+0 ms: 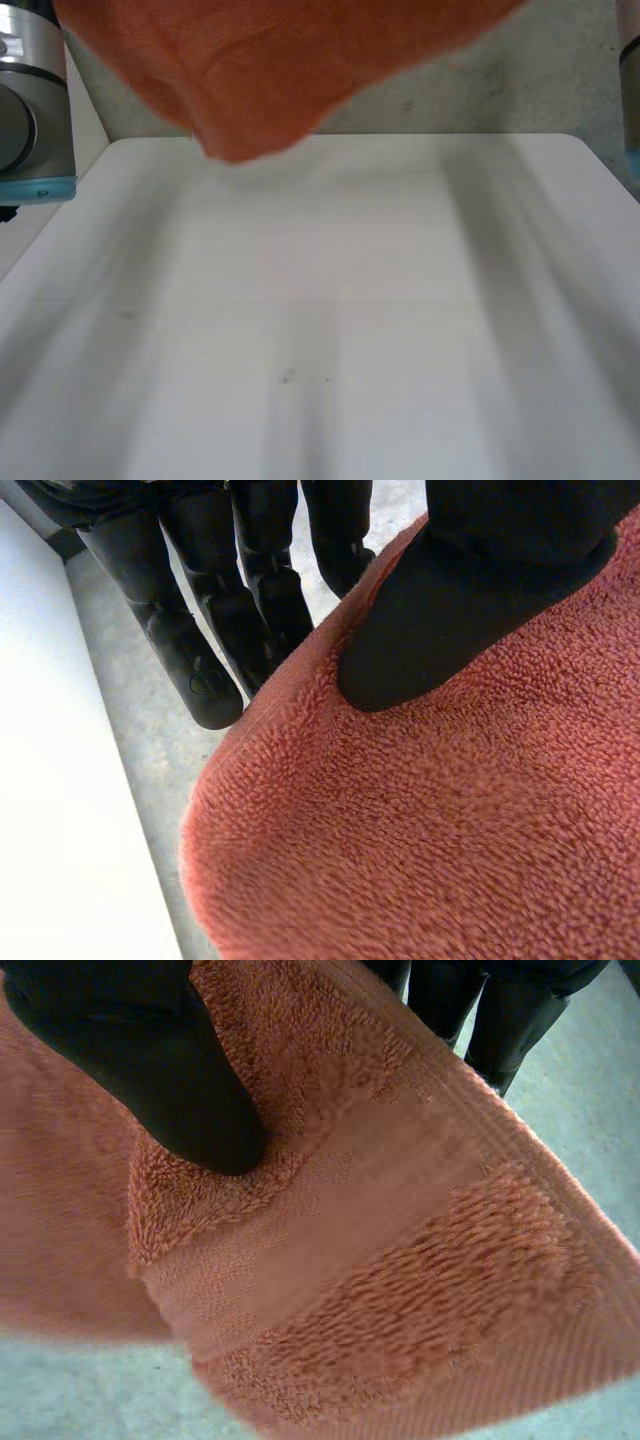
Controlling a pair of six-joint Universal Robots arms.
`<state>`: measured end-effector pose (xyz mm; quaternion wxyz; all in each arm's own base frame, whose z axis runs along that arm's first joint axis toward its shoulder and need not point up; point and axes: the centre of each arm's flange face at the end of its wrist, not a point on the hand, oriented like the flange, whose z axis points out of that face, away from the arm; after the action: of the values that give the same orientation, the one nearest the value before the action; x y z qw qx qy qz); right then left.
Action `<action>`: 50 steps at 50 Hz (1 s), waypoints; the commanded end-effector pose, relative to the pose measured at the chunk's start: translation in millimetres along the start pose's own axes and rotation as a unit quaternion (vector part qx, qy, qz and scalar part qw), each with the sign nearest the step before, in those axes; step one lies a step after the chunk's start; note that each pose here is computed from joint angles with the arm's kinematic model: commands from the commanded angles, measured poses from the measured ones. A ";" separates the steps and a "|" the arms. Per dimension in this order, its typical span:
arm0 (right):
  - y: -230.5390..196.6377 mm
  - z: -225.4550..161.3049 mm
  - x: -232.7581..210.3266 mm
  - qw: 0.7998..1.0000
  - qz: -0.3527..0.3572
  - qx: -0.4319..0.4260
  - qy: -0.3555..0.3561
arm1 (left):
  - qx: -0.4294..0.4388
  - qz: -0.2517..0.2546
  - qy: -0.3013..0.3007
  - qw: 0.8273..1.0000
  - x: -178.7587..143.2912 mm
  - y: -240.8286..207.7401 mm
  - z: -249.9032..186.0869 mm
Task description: Fold the laundry
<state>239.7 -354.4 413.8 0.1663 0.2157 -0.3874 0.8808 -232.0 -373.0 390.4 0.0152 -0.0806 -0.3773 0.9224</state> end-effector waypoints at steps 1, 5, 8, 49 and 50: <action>38.8 -55.2 -42.8 0.987 0.016 -0.085 -0.133 | -0.127 0.011 0.007 0.992 -7.0 47.5 -49.7; 56.1 -77.2 -58.9 0.978 0.022 -0.120 -0.170 | -0.201 0.015 0.028 0.979 -1.6 77.8 -92.9; 85.2 -108.9 -84.3 0.960 0.032 -0.175 -0.217 | -0.253 0.017 0.041 0.966 3.0 99.2 -123.2; 186.4 -204.2 -92.6 0.820 0.227 -0.448 -0.274 | -0.403 0.017 0.070 0.913 6.0 119.4 -197.4; 185.3 -205.2 -92.4 0.820 0.226 -0.448 -0.276 | -0.402 0.017 0.070 0.913 6.0 119.3 -196.9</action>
<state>181.2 -333.0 128.6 -0.0737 0.2530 -0.8082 0.5267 -202.4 -320.6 167.6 -0.0081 -0.1509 -0.7136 0.6840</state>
